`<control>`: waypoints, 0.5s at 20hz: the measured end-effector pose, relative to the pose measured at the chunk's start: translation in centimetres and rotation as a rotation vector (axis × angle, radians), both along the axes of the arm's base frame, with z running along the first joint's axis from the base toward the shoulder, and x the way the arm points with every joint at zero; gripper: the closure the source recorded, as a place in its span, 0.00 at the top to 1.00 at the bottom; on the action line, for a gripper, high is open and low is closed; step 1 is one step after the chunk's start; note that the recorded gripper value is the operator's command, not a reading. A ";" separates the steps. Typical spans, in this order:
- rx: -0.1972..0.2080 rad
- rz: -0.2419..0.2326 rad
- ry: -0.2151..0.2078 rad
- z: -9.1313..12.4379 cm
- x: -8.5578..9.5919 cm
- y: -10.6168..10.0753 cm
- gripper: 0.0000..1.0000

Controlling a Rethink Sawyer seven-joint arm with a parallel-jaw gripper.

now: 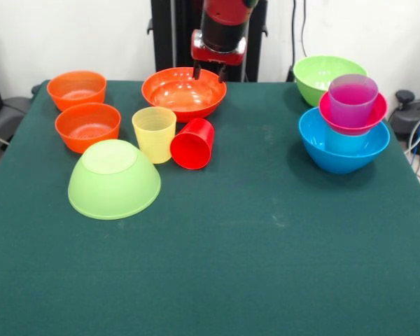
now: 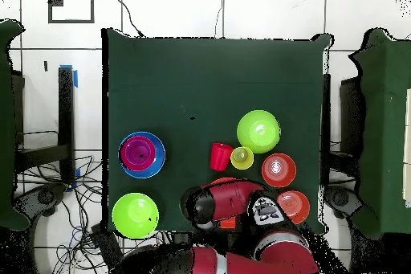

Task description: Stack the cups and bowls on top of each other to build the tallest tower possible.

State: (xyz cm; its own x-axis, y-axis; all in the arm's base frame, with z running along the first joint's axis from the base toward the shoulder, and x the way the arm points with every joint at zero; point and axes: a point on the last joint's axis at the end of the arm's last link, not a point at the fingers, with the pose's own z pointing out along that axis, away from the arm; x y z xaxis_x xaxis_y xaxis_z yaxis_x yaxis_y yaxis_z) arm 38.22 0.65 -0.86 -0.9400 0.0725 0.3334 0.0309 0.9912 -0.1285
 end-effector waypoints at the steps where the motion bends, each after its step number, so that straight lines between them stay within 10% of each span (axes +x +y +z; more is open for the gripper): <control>1: 0.008 -0.005 -0.006 -0.1 0.1 0.0 1.00; 10: 0.087 -0.048 -0.053 -0.3 0.4 0.3 1.00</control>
State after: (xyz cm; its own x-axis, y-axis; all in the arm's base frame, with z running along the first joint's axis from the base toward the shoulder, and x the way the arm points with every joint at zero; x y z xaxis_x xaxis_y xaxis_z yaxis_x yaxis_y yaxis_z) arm 38.66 0.98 -1.14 -0.9525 0.0906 0.2907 0.0828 0.9958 -0.0391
